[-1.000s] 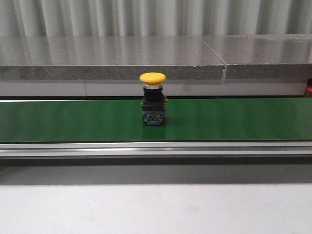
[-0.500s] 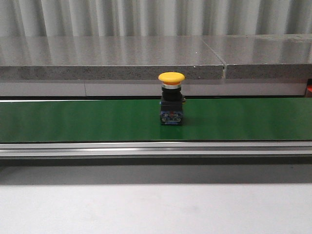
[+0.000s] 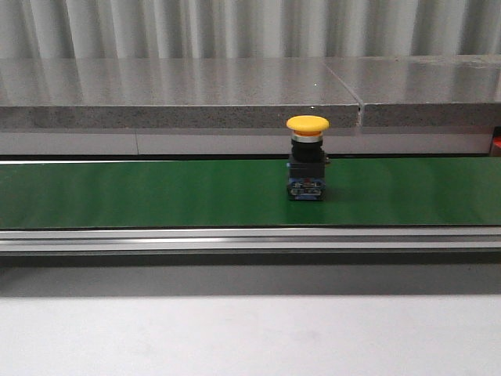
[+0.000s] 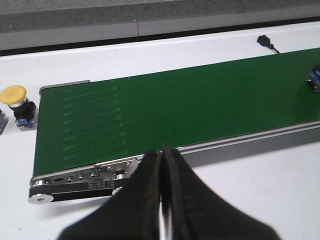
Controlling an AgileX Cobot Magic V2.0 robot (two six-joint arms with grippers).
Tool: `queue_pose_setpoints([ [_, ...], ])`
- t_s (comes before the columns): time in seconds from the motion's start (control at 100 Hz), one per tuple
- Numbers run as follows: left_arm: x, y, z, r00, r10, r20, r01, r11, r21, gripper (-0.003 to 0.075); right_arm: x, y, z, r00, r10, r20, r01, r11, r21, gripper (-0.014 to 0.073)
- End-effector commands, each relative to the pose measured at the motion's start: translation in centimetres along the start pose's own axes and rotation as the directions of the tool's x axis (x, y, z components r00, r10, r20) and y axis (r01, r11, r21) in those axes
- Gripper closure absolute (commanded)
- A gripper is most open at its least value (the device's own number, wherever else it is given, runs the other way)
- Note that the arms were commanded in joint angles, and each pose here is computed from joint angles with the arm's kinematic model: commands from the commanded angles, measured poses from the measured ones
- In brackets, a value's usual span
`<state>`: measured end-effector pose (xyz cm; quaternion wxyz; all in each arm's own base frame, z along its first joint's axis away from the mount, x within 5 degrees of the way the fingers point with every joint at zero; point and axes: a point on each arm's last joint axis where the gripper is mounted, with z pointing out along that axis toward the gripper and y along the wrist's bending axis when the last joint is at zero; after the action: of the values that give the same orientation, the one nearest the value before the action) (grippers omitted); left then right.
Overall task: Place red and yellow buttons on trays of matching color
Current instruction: 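Carry the red button into the red tray and release, then move the right gripper over the yellow button arriving at belt end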
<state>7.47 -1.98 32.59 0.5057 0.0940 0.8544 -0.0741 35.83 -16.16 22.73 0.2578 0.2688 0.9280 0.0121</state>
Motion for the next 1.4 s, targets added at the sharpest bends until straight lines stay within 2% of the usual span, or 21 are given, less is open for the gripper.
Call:
queue_pose_setpoints([
  [0.0, -1.3, -0.1, -0.4, 0.996, -0.005, 0.087, 0.004, 1.0, 0.009, 0.0741, -1.3, 0.1, -2.1, 0.996, 0.005, 0.09, -0.004, 1.0, -0.008, 0.0059],
  [0.22, -1.3, -0.1, -0.4, 0.996, -0.005, 0.087, 0.004, 1.0, 0.009, 0.0741, -1.6, 0.2, -3.4, 0.991, 0.001, 0.131, 0.0, 1.0, -0.012, 0.0055],
  [0.58, -1.3, -0.1, -0.4, 0.996, -0.005, 0.087, 0.004, 1.0, 0.009, 0.0741, -2.0, 1.1, -11.2, 0.947, -0.029, 0.319, 0.04, 0.999, -0.028, 0.0055],
  [0.75, -1.3, -0.1, -0.4, 0.996, -0.005, 0.087, 0.004, 1.0, 0.009, 0.0741, -1.4, 1.4, -14.0, 0.938, -0.039, 0.346, 0.054, 0.998, -0.033, 0.0055],
  [0.85, -1.3, -0.1, -0.4, 0.996, -0.005, 0.087, 0.004, 1.0, 0.009, 0.0741, -0.9, 2.2, -15.4, 0.931, -0.08, 0.356, 0.099, 0.994, -0.038, 0.0055],
  [1.13, -1.3, -0.1, -0.4, 0.996, -0.005, 0.087, 0.004, 1.0, 0.009, 0.0741, 1.7, 7.7, -18.4, 0.907, -0.206, 0.367, 0.27, 0.954, -0.131, 0.0055],
  [1.391, -1.3, -0.1, -0.4, 0.996, -0.005, 0.087, 0.004, 1.0, 0.009, 0.0741, 5.1, 14.0, -18.9, 0.872, -0.364, 0.328, 0.451, 0.857, -0.247, 0.0055],
])
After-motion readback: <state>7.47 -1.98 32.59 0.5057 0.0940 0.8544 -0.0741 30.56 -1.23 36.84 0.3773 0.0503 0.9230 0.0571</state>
